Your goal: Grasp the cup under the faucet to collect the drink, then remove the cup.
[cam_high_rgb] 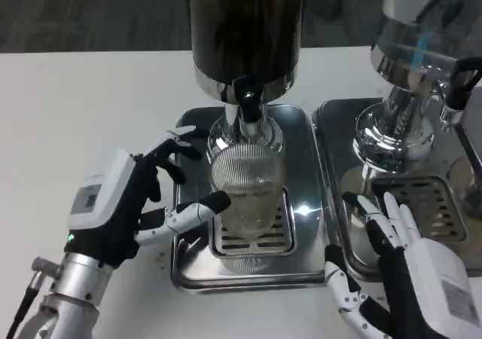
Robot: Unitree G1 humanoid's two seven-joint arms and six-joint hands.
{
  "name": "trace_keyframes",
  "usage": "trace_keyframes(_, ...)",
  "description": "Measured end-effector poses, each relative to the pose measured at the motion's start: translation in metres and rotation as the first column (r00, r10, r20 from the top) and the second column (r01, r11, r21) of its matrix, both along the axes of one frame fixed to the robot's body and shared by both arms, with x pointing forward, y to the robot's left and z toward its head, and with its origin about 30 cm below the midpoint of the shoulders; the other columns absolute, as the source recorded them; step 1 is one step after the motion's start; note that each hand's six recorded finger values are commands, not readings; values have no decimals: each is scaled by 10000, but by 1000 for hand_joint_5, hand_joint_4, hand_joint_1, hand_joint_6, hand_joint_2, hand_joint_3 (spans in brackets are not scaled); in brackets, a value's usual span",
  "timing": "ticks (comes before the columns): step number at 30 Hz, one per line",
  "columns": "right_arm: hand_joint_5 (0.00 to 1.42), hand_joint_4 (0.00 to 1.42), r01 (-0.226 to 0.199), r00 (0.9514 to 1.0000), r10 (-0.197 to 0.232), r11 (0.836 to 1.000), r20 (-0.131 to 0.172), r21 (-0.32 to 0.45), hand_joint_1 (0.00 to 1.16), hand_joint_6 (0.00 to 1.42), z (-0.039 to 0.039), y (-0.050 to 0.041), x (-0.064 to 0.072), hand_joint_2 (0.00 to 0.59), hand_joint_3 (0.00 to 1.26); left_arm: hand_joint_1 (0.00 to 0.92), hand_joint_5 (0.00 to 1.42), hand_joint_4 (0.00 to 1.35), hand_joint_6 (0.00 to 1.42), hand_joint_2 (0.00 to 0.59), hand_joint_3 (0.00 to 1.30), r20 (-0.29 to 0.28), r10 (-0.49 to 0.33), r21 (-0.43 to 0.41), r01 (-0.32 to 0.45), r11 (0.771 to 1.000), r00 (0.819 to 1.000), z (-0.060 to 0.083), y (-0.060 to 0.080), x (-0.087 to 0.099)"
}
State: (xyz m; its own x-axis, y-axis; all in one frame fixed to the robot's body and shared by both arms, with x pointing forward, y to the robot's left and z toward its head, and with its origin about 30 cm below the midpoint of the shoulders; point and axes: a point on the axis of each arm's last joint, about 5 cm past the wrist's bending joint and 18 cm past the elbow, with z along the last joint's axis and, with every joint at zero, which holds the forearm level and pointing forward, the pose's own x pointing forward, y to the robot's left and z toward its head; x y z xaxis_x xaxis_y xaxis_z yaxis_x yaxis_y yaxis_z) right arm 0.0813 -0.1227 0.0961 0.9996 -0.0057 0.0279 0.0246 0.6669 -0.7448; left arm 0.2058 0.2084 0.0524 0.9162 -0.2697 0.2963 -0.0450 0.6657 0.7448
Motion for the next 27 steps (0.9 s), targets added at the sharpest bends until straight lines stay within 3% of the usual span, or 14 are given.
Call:
trace_keyframes(9,4,1,-116,9999,116,9999,16,46,319,177,-23,-2,50,502,162,97,590,443,960,54,326,200,564,-398,-556,9977,9982,72,126,-53)
trace_keyframes(13,10,6,-126,9999,126,9998,44,155,322,177,-19,-2,61,505,165,68,503,408,825,82,317,387,599,-558,-577,9968,9975,159,241,-106)
trace_keyframes(17,14,20,-153,9999,152,9997,76,170,324,177,-16,3,68,505,168,32,394,344,586,93,317,667,413,-1164,-333,9926,9969,354,449,-111)
trace_keyframes(19,14,21,-160,9998,158,9997,100,182,325,177,-14,5,73,506,170,20,377,342,519,96,317,718,203,-1663,-81,9860,9972,442,539,-108)
trace_keyframes(24,24,31,-174,9997,171,9996,159,212,327,180,-8,13,85,506,178,0,447,420,553,98,379,676,-485,-2742,653,9595,9965,641,710,-48)
trace_keyframes(27,25,32,-192,9997,188,9995,176,250,328,181,-6,22,88,506,182,0,419,391,510,95,369,799,-1263,-3424,1462,9281,9888,786,800,25)
